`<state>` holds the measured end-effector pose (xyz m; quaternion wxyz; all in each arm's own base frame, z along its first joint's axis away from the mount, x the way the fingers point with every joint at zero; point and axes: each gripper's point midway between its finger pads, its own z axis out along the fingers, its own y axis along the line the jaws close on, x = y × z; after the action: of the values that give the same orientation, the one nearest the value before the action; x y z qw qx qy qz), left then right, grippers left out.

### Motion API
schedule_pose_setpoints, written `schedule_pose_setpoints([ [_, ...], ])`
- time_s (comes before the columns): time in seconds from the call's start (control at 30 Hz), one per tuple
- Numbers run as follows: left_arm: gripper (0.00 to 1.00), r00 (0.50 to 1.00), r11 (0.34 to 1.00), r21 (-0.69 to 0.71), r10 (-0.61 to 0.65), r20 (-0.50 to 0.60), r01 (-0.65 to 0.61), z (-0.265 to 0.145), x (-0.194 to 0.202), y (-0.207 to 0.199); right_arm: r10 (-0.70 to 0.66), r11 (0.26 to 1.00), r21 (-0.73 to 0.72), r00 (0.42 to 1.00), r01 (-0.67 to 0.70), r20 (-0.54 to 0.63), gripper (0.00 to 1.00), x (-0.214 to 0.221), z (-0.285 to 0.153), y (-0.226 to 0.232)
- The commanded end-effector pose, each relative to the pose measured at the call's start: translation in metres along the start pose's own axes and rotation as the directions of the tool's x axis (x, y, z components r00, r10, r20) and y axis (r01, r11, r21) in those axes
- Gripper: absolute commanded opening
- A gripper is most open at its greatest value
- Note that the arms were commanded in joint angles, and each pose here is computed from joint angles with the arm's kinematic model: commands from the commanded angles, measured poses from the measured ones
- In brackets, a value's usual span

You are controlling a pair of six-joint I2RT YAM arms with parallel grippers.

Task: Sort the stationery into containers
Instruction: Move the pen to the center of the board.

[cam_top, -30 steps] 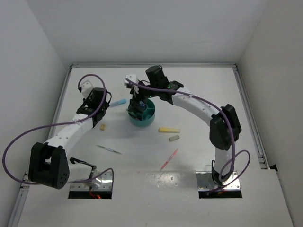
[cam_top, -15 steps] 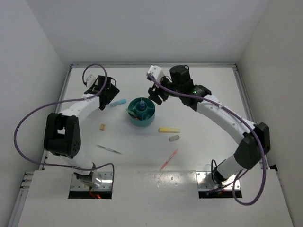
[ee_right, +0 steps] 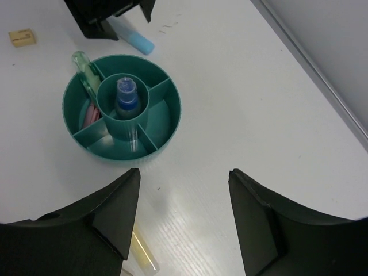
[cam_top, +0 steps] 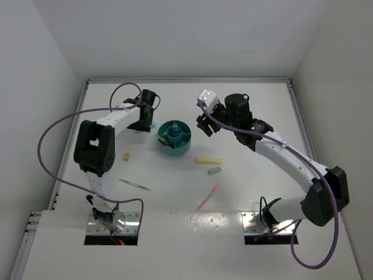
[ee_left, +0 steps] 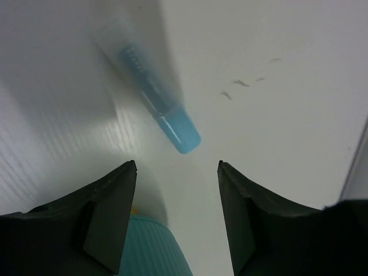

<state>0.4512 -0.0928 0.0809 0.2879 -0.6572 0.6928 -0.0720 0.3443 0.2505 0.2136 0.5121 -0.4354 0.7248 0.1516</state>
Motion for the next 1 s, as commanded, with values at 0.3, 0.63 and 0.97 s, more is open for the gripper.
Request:
schedule_pose_setpoints([
  [0.3, 0.64, 0.98, 0.964, -0.209, -0.136, 0.144, 0.164, 0.027, -0.028, 0.04, 0.01, 0.998, 0.059, 0.994, -0.017, 0.112, 0.63, -0.021, -0.021, -0.013],
  [0.63, 0.64, 0.975, 0.948, -0.256, -0.147, 0.169, 0.187, 0.048, -0.051, 0.041, 0.028, 0.997, 0.071, 0.991, -0.037, 0.13, 0.63, -0.023, -0.027, -0.018],
  [0.97, 0.67, 0.983, 0.942, -0.296, -0.122, 0.135, 0.157, 0.067, -0.045, 0.024, 0.028, 0.997, 0.074, 0.99, -0.038, 0.139, 0.63, -0.025, -0.03, -0.02],
])
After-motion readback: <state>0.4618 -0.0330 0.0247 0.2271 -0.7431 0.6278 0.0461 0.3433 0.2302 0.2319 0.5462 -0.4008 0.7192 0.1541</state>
